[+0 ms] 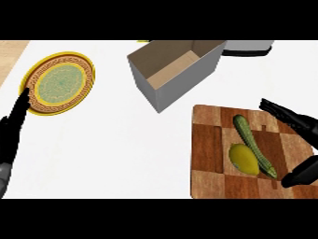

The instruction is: Pick the squash from the cutting board and place it in the cardboard box

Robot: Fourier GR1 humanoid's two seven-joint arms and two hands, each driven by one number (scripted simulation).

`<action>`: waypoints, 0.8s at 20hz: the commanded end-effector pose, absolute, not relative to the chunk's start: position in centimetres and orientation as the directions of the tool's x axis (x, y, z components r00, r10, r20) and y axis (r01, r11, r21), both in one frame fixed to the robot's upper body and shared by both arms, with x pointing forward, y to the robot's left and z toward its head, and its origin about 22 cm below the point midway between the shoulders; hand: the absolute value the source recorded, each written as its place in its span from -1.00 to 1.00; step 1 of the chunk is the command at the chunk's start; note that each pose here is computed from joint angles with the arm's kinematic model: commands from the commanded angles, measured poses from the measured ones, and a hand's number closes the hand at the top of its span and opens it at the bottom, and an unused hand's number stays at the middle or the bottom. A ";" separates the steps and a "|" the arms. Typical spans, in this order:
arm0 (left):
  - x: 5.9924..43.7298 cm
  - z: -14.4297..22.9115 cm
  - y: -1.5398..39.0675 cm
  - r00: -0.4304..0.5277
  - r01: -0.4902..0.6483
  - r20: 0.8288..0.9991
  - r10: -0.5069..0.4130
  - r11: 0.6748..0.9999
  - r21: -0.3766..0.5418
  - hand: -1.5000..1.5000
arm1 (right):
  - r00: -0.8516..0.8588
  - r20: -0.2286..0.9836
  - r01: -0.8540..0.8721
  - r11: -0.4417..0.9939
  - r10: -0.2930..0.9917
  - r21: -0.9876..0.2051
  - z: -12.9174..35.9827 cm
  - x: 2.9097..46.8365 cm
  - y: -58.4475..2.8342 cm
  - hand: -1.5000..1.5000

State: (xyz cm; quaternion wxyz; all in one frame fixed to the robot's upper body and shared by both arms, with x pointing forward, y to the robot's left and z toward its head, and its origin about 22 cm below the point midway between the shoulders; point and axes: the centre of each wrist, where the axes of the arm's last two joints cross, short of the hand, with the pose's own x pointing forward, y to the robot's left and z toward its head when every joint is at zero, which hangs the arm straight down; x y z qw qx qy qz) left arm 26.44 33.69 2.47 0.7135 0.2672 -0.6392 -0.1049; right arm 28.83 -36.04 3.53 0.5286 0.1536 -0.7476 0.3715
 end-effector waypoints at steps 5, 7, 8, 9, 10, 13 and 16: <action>27.8 3.0 32.9 0.152 -0.173 0.847 -0.509 0.830 0.530 0.00 | -0.625 0.711 -0.622 0.345 0.321 -0.703 7.8 32.5 -37.7 -1.00; 28.1 3.1 34.0 0.166 -0.184 0.848 -0.503 0.829 0.528 0.00 | -0.653 0.682 -0.632 0.259 0.330 -0.730 6.1 32.3 -37.2 -1.00; 27.8 3.0 33.0 0.150 -0.159 0.847 -0.510 0.833 0.530 0.00 | -0.652 0.660 -0.630 0.217 0.374 -0.746 7.5 33.1 -37.8 -1.00; 27.4 2.4 34.2 0.180 -0.191 0.838 -0.515 0.818 0.543 0.00 | -0.676 0.634 -0.614 0.190 0.375 -0.766 7.7 33.7 -37.5 -1.00; 27.9 2.8 33.0 0.155 -0.175 0.847 -0.509 0.829 0.531 0.00 | -0.675 0.628 -0.633 0.133 0.388 -0.762 6.7 33.4 -37.5 -1.00; 27.6 2.2 33.5 0.171 -0.163 0.850 -0.498 0.837 0.523 0.00 | -0.716 0.530 -0.594 0.001 0.454 -0.804 8.9 35.8 -36.2 -1.00; 26.8 1.7 34.5 0.178 -0.178 0.843 -0.507 0.826 0.534 0.00 | -0.722 0.501 -0.609 -0.093 0.478 -0.788 7.1 36.7 -35.2 -1.00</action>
